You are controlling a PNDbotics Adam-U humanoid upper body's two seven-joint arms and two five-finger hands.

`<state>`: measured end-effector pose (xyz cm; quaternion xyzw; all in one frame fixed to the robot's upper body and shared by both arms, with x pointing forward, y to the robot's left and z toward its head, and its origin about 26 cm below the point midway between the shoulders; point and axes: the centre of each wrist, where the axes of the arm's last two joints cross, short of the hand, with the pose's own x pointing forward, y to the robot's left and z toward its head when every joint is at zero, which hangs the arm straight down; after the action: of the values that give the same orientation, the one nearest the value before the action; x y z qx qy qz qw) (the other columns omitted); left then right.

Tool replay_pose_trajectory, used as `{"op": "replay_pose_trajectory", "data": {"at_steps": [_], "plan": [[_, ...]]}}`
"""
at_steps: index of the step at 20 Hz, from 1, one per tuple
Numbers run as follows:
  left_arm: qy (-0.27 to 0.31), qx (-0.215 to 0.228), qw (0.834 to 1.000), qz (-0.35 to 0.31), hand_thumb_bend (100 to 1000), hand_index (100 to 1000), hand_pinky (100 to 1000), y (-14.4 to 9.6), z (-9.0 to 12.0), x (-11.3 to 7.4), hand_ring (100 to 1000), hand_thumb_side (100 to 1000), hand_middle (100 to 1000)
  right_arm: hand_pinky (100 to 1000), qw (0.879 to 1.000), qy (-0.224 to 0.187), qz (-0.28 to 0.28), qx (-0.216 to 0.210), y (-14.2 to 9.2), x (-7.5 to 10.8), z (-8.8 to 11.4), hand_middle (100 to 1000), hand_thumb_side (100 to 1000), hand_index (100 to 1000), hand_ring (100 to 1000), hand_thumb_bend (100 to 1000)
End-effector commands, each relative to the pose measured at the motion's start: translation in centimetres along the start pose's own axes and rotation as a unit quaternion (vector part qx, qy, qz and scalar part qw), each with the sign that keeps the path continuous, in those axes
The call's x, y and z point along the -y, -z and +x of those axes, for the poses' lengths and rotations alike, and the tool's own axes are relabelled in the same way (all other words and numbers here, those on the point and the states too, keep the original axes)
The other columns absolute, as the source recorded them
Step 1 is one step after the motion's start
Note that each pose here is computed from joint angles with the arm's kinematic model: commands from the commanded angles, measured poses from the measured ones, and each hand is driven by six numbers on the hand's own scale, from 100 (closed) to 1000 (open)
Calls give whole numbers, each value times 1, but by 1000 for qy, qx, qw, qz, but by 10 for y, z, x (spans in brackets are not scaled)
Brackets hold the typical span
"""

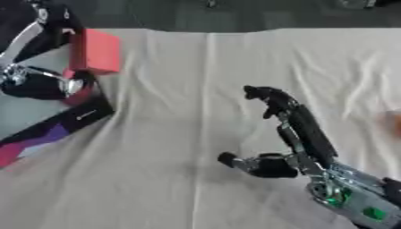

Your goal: Pick up the objects with one hand, pass them to the other hand, and then place them into the box on the other side of the table.

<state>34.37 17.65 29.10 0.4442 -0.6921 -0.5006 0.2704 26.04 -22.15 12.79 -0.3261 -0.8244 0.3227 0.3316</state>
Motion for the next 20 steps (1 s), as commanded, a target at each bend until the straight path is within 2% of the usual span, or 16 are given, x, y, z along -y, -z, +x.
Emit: {"op": "replay_pose_trajectory", "data": {"at_steps": [1, 12, 20], "plan": [[18, -32, 999, 19, 459, 417, 713, 0, -19, -9, 529, 100, 339, 494, 1000, -9, -10, 7, 2, 5, -1, 722, 445, 892, 845, 722], [48, -119, 991, 20, 492, 426, 705, 4, -65, 17, 538, 100, 348, 495, 1000, -11, -22, 5, 0, 5, -1, 722, 445, 892, 845, 720], [72, -141, 987, 9, 573, 487, 695, 7, -84, 30, 581, 100, 398, 494, 1000, -11, -21, 3, -2, 2, 0, 722, 448, 891, 845, 718]]}}
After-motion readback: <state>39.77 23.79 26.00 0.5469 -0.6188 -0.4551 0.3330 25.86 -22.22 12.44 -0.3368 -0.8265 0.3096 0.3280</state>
